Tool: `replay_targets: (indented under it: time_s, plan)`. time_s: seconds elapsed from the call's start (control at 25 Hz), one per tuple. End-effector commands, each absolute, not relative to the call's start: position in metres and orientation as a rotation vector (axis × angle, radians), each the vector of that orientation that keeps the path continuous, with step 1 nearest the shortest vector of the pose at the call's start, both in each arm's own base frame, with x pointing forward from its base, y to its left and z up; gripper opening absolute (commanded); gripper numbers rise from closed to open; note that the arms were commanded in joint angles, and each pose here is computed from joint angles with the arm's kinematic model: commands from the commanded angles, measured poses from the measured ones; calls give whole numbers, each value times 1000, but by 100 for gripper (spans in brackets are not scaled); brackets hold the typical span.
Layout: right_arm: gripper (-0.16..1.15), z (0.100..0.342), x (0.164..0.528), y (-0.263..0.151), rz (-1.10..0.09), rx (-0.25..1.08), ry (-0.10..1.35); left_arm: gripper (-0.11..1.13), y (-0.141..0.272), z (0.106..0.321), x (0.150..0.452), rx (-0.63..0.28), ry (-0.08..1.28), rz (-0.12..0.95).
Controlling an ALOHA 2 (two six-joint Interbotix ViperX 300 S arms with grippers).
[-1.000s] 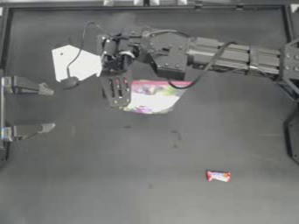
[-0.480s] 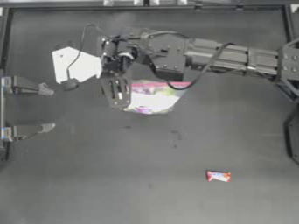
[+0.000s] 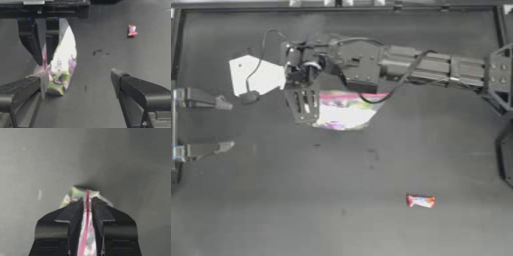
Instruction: Put candy in bag
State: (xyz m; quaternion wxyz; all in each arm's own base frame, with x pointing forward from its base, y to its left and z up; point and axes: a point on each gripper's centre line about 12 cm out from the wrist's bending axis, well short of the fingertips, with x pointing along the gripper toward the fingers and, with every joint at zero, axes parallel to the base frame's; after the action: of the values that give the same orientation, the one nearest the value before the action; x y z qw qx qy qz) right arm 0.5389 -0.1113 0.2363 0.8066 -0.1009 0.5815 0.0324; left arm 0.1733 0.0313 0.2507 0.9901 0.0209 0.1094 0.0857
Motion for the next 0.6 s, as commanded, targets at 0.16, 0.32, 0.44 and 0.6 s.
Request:
replay_targets:
  time_s: [0.16, 0.32, 0.44, 0.6]
  plan:
    - [47, 257, 538, -114, 43, -249, 1212, 102, 32, 255, 175, 40, 209, 174]
    - [37, 258, 537, -116, 31, -265, 1218, 102, 32, 255, 175, 40, 207, 173]
    - [30, 262, 538, -116, 32, -262, 1205, 102, 32, 255, 175, 40, 207, 173]
    - [24, 270, 537, -113, 43, -247, 1184, 102, 32, 254, 175, 39, 215, 172]
